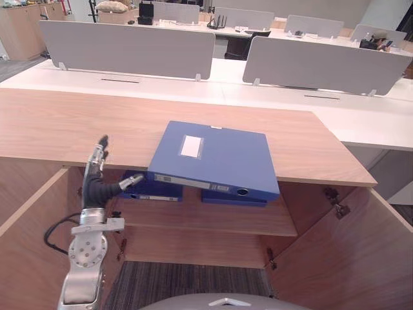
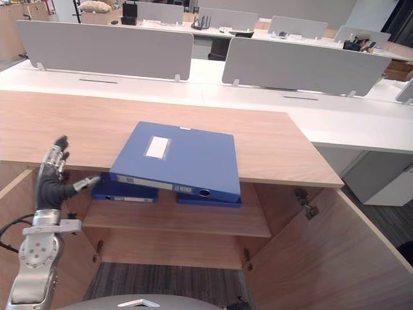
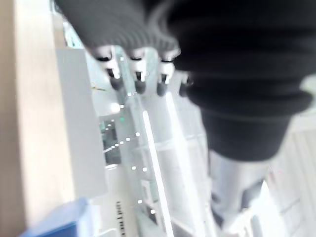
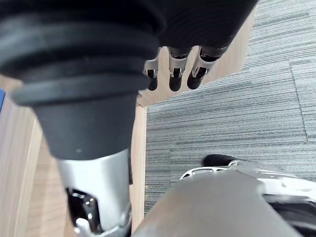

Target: Walk over to the cabinet, pick up the folder, carry it to the office cabinet, place the folder inside the office cabinet, then close the office cabinet door

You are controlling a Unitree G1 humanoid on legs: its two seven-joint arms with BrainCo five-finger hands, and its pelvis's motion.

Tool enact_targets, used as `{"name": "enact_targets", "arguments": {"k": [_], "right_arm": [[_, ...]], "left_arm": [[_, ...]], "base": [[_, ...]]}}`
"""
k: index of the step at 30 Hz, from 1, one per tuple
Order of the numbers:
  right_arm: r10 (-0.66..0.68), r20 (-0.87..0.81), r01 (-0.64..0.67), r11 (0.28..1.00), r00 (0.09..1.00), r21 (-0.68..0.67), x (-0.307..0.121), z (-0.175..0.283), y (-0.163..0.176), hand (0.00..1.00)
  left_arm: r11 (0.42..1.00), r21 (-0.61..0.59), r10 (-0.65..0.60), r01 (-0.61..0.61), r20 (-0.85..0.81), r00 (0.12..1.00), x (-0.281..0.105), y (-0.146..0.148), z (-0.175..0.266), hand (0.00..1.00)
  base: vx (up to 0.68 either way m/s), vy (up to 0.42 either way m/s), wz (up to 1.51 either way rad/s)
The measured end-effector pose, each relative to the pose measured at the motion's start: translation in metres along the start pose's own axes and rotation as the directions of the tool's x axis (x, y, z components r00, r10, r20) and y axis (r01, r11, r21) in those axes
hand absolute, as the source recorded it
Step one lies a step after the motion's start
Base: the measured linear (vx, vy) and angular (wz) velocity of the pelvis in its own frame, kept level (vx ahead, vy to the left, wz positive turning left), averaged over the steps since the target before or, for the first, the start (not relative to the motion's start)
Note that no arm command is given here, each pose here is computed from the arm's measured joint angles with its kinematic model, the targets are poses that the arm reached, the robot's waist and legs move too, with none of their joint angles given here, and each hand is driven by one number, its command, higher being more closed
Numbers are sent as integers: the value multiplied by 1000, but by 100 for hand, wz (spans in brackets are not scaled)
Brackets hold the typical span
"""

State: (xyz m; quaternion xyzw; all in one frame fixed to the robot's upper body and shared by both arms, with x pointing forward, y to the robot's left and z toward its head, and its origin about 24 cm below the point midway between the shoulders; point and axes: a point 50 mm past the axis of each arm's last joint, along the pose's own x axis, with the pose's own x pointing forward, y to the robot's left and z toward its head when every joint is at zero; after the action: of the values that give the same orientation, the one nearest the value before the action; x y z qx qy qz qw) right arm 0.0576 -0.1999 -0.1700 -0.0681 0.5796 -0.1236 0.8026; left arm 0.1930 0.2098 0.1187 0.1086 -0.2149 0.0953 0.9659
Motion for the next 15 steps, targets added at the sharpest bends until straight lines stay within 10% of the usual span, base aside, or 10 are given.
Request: {"name": "enact_targets", "arguments": {"k": [15], "right_arm": [[6,-8,-6,1000,1000,11,0,-2,-1,0]], "left_arm": [[984,75,142,-161,212,967,27,37,33,0]], "base": [[-3,-6,-2]]}}
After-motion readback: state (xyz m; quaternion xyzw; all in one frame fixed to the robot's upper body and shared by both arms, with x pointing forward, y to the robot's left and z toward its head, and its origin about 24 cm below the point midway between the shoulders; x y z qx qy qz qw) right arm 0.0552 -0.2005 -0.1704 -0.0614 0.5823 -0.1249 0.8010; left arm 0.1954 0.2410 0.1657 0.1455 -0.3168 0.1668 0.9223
